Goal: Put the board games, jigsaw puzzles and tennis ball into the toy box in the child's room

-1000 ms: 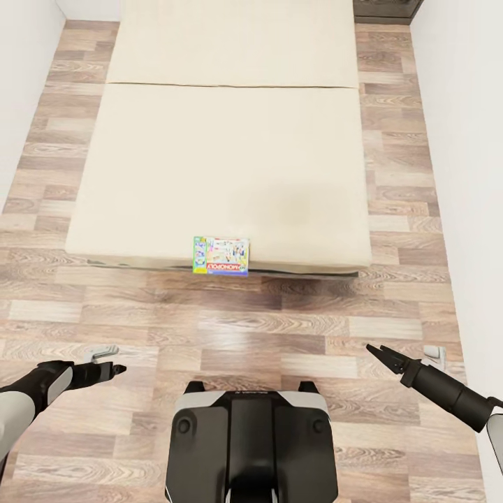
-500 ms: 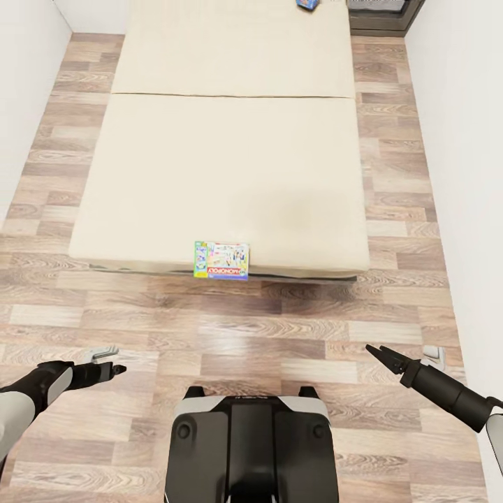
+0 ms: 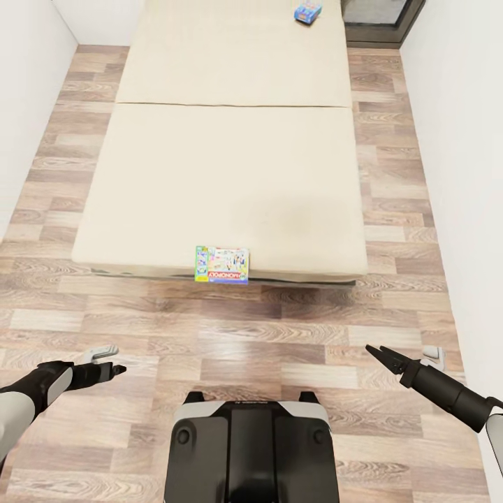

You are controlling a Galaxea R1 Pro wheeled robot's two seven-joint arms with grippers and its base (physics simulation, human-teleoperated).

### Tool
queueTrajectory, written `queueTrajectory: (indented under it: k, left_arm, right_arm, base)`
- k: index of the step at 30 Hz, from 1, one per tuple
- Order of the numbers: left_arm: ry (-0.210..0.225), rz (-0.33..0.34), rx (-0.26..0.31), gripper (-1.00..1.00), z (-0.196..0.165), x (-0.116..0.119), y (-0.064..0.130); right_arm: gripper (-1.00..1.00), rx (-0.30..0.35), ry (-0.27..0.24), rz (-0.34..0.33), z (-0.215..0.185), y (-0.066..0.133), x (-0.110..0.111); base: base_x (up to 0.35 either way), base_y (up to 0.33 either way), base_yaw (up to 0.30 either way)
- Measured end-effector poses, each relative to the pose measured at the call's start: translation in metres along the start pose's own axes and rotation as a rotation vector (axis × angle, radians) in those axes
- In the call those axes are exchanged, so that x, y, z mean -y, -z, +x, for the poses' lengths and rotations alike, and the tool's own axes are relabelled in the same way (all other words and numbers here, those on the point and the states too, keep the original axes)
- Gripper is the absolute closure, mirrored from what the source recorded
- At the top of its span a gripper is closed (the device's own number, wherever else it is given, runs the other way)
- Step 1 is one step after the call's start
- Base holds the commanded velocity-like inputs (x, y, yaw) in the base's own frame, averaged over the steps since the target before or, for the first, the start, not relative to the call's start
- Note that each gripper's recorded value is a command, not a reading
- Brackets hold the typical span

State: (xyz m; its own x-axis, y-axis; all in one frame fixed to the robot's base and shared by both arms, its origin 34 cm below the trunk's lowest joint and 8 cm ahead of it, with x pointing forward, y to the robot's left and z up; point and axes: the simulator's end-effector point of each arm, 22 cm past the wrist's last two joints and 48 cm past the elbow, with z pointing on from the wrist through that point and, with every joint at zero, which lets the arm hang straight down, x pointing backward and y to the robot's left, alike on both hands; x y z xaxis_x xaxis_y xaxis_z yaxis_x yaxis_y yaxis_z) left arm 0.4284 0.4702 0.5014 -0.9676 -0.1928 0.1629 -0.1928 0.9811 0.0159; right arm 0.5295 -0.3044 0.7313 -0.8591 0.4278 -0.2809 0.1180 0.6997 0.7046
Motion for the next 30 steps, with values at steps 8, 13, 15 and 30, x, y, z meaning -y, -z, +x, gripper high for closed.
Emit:
queueTrajectory:
  k: [8, 13, 15, 30]
  left_arm:
    - [-0.003, 0.001, 0.011, -1.0, -0.005, 0.001, 0.005]
    - [-0.004, 0.002, 0.018, -1.0, -0.008, 0.001, 0.008]
    - [-0.004, 0.003, 0.022, -1.0, -0.009, 0.002, 0.01]
    - [-0.005, 0.006, 0.043, -1.0, -0.018, 0.003, 0.02]
  right_arm:
    - [-1.0, 0.008, 0.007, -0.003, -0.004, 0.002, -0.004]
    - [-1.0, 0.015, 0.012, -0.006, -0.007, 0.003, -0.006]
    - [-1.0, 0.018, 0.013, -0.008, -0.009, 0.004, -0.007]
    - [-1.0, 0.037, 0.025, -0.02, -0.017, 0.008, -0.016]
  base:
    - [0.0, 0.0, 0.0]
    - [0.0, 0.0, 0.0]
    - [0.0, 0.0, 0.0]
    - [0.0, 0.0, 0.0]
